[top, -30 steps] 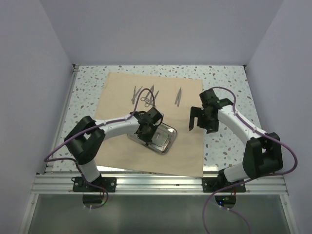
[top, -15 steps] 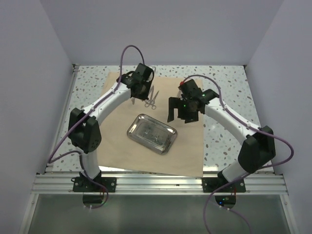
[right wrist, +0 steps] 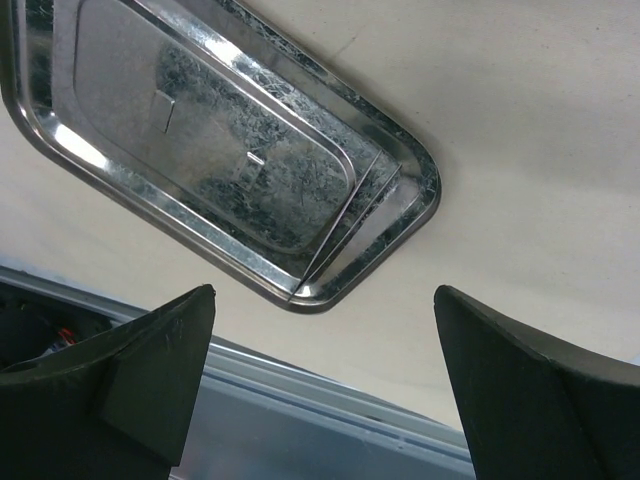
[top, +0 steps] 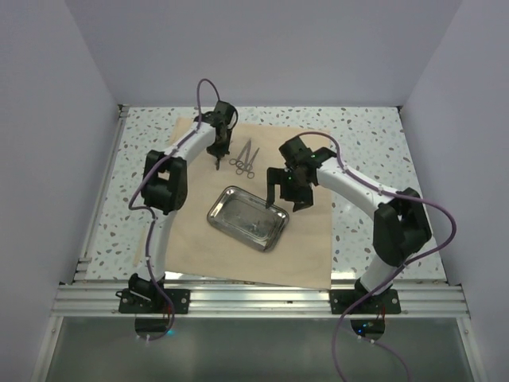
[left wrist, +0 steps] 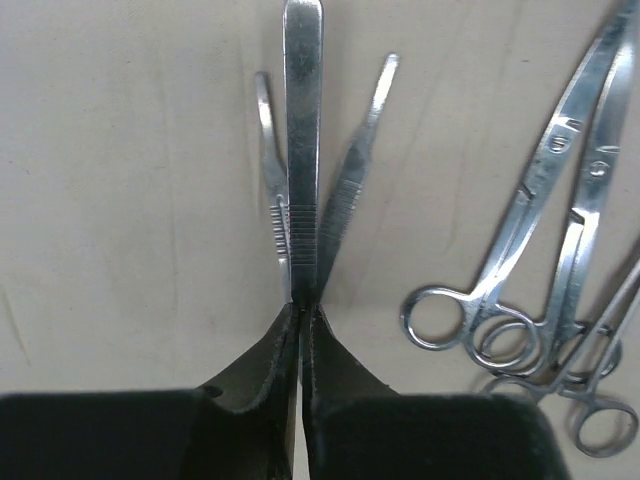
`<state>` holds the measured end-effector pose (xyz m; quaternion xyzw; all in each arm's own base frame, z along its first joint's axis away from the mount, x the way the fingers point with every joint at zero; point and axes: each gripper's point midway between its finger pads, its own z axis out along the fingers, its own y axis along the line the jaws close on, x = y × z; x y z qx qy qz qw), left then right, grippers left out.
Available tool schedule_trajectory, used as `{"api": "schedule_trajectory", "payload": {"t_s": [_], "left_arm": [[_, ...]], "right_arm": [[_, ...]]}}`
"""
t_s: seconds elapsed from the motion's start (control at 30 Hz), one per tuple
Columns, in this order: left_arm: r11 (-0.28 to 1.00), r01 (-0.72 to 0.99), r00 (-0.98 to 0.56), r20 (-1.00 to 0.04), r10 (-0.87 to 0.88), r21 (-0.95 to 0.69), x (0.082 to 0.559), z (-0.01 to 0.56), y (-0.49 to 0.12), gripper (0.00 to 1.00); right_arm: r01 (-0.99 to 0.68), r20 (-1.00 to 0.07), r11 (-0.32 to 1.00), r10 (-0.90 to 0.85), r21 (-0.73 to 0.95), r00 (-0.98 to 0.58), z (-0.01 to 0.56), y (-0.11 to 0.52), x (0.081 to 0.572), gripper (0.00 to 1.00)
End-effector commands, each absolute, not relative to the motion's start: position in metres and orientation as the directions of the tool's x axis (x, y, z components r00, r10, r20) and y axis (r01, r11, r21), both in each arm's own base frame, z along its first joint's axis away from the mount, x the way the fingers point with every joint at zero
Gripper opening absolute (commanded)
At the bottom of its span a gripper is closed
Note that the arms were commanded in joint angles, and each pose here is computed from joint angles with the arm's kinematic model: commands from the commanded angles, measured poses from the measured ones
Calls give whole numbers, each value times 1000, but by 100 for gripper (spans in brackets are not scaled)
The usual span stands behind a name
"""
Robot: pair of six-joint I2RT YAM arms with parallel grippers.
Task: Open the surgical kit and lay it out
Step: Place the medical item in the surgical kit, then pick up the medical item from the container.
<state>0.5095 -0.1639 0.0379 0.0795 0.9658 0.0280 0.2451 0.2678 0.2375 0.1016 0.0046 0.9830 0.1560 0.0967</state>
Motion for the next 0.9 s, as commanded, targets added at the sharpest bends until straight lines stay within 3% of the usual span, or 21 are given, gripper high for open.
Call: {"api": "schedule_trajectory", "payload": {"t_s": [0.0,0.03,0.13,0.17,0.27,0.37,0.53,0.87], "left_arm": [[988,90,-845,-516,143,125,529,55,-141,7],[988,77,-850,-510,134,131,529,51,-133,9],[990,59,-860,-497,114,126,524,44,-122,32],[991,57,-859,-500,111,121,524,44,-121,48],[991,54,-857,-504,107,119,517,49,-118,72],[992,55,-851,-515,105,112,511,59,-117,77],[996,52,-831,-550,83,72,498,90,-119,77],[997,49,-815,-574,77,64,483,111,-114,77]], "right_arm": [[-9,-180,941,56,340,-982,105,250,266,94],[-5,-171,942,56,336,-984,102,250,264,94],[11,-157,944,66,331,-985,93,249,261,93],[17,-154,944,71,328,-985,90,249,261,92],[34,-138,948,82,317,-987,81,247,257,91],[51,-138,947,99,317,-985,73,248,257,89],[64,-109,946,104,318,-989,56,259,256,82],[43,-102,957,75,286,-992,46,277,249,77]]}}
